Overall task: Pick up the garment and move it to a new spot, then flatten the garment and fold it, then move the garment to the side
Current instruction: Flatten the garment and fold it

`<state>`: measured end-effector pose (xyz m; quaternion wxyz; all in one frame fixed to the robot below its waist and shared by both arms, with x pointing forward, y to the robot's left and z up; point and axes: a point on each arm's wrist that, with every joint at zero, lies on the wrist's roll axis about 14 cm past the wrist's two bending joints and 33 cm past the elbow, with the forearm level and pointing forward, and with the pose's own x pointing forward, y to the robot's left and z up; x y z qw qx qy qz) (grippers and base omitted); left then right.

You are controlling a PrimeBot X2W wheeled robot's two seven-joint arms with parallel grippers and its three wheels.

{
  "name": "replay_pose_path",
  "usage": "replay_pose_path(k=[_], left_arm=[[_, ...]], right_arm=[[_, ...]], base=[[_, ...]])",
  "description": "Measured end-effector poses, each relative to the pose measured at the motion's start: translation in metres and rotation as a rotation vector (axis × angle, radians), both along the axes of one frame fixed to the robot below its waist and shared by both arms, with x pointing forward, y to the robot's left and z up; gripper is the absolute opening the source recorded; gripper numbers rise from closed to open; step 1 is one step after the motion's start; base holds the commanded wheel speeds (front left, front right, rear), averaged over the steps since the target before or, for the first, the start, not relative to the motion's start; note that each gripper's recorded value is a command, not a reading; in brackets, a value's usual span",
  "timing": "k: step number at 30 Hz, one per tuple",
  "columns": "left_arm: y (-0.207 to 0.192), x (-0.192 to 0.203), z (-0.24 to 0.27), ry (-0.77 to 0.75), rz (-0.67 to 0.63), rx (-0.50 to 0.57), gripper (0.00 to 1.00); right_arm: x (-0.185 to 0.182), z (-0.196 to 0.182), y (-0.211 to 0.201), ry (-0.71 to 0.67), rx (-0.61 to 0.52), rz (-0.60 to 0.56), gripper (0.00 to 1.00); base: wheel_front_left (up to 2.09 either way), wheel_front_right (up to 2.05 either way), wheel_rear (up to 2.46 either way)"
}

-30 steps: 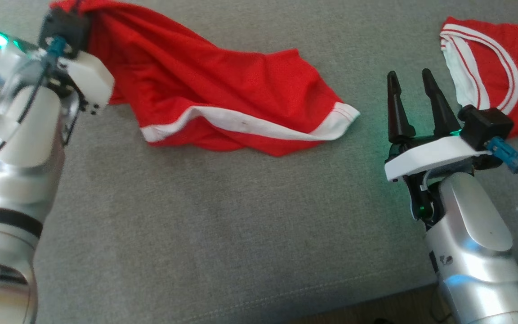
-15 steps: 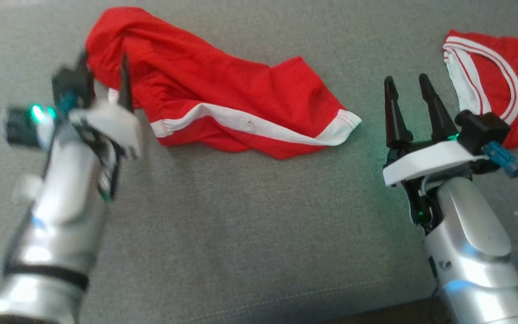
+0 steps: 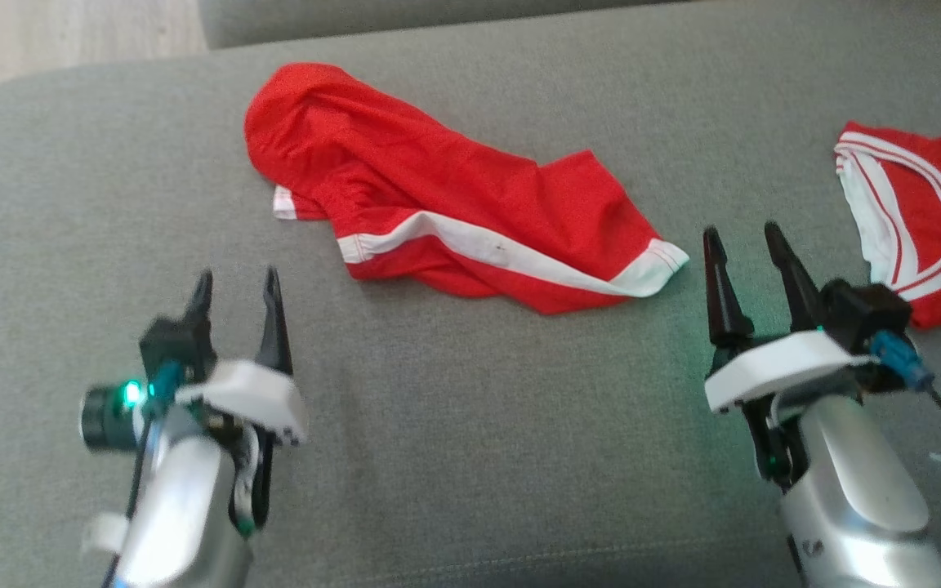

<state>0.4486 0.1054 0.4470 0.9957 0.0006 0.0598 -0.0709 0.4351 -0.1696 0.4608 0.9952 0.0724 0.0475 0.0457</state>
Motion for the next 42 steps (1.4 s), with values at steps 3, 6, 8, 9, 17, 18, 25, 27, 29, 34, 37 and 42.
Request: replay_pose_path(k=[3, 6, 8, 9, 17, 18, 25, 27, 29, 34, 37, 42], left_arm=[[0.008, -0.017, -0.003, 0.013, 0.032, -0.014, 1.00], [0.020, -0.033, -0.005, 0.020, 0.071, -0.024, 1.00], [0.026, -0.047, -0.005, 0.019, 0.092, -0.024, 1.00], [0.026, -0.051, -0.005, 0.019, 0.095, -0.030, 1.00], [0.028, -0.076, -0.012, 0.040, 0.100, -0.027, 1.00], [0.028, -0.077, -0.014, 0.045, 0.099, -0.027, 1.00], [0.018, -0.072, -0.020, 0.059, 0.054, -0.016, 1.00], [0.009, -0.064, -0.017, 0.050, 0.019, -0.026, 1.00], [-0.004, -0.053, -0.013, 0.039, -0.022, -0.057, 1.00], [-0.034, -0.020, -0.003, 0.018, -0.106, -0.137, 1.00], [-0.050, -0.006, -0.006, 0.030, -0.157, -0.179, 1.00], [-0.071, 0.008, -0.018, 0.063, -0.222, -0.206, 1.00]], right_arm=[[-0.008, -0.003, 0.001, 0.010, 0.003, 0.001, 1.00], [-0.017, -0.007, 0.004, 0.022, 0.005, 0.007, 1.00], [-0.024, -0.008, 0.007, 0.029, 0.007, 0.013, 1.00], [-0.026, -0.009, 0.008, 0.030, 0.007, 0.014, 1.00], [-0.039, -0.017, 0.010, 0.057, 0.011, 0.017, 1.00], [-0.039, -0.018, 0.009, 0.060, 0.012, 0.015, 1.00], [-0.037, -0.027, 0.006, 0.084, 0.013, 0.006, 1.00], [-0.034, -0.029, 0.006, 0.089, 0.013, 0.006, 1.00], [-0.028, -0.030, 0.006, 0.087, 0.012, 0.007, 1.00], [-0.009, -0.022, 0.007, 0.059, 0.018, 0.014, 1.00], [-0.004, -0.025, 0.001, 0.063, 0.023, -0.003, 1.00], [-0.008, -0.040, -0.012, 0.105, 0.019, -0.038, 1.00]], base=[[0.00, 0.00, 0.00], [0.00, 0.00, 0.00], [0.00, 0.00, 0.00], [0.00, 0.00, 0.00], [0.00, 0.00, 0.00], [0.00, 0.00, 0.00], [0.00, 0.00, 0.00], [0.00, 0.00, 0.00], [0.00, 0.00, 0.00], [0.00, 0.00, 0.00], [0.00, 0.00, 0.00], [0.00, 0.00, 0.00]])
